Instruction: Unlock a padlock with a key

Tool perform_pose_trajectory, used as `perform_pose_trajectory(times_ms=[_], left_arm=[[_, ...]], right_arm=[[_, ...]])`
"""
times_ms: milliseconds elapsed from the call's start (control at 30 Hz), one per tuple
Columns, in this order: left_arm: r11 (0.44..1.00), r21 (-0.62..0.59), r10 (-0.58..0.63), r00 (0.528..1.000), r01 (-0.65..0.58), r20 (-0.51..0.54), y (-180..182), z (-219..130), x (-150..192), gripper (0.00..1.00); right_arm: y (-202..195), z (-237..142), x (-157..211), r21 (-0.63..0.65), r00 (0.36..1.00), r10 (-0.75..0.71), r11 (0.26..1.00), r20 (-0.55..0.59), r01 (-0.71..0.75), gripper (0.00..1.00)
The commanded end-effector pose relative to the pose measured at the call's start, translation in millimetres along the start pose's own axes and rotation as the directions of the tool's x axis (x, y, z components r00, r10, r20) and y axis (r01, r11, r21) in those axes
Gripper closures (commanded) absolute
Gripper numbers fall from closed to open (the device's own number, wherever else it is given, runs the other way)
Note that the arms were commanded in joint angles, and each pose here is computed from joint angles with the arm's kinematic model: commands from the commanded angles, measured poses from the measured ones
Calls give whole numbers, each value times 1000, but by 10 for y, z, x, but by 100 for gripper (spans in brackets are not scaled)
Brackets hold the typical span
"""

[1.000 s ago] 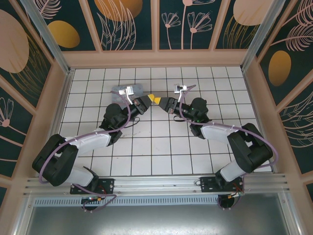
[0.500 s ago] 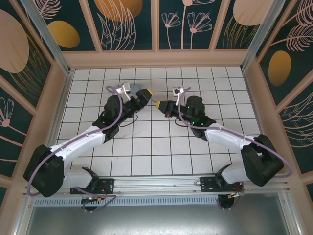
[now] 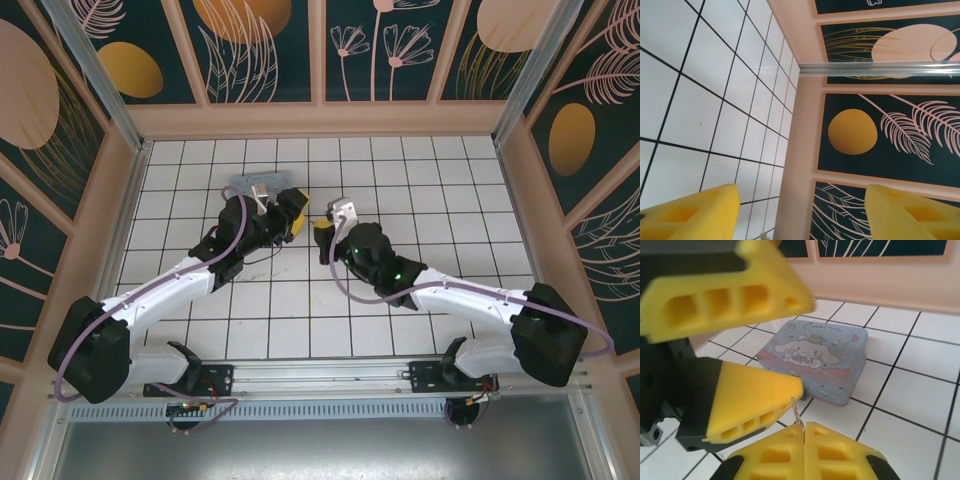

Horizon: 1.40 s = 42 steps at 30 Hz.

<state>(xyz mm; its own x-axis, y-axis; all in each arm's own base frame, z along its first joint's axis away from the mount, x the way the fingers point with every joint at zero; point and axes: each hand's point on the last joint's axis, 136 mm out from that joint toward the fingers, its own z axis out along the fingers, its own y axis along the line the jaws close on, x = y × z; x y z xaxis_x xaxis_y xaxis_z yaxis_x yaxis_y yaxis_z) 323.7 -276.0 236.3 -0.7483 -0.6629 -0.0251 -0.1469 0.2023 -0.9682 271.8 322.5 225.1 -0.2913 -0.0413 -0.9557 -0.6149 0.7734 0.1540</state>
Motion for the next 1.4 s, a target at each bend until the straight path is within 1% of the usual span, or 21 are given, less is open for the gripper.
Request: perform_pose_trajectory(times_ms=[0, 167, 500, 667, 800, 933, 1133, 1367], left_arm=[[998, -1, -63, 997, 63, -33, 17, 16, 59, 35], [997, -11, -72, 997, 71, -33, 90, 18, 65, 41], [996, -34, -80, 996, 78, -32, 243, 11, 77, 55], [996, -35, -81, 996, 80, -37, 271, 35, 82, 60], [997, -27, -80, 996, 79, -37, 246, 48, 78, 61], [996, -26, -81, 996, 80, -36, 240, 58, 73, 66], [997, -22, -80, 996, 79, -32, 226, 62, 65, 74], [997, -27, -79, 996, 78, -32, 246, 70, 63, 87]], right_arm=[[-48, -11, -222, 136, 986, -148, 981, 76, 136, 100], [59, 31, -180, 149, 979, -187, 973, 76, 175, 100], [92, 77, -207, 149, 979, -187, 973, 82, 174, 100], [113, 89, -207, 139, 980, -183, 975, 81, 171, 100], [138, 101, -210, 128, 980, -182, 977, 81, 171, 100], [146, 112, -184, 124, 980, -184, 977, 74, 174, 100], [146, 131, -144, 123, 980, -186, 976, 64, 177, 100], [155, 134, -160, 121, 980, -185, 977, 67, 176, 100]])
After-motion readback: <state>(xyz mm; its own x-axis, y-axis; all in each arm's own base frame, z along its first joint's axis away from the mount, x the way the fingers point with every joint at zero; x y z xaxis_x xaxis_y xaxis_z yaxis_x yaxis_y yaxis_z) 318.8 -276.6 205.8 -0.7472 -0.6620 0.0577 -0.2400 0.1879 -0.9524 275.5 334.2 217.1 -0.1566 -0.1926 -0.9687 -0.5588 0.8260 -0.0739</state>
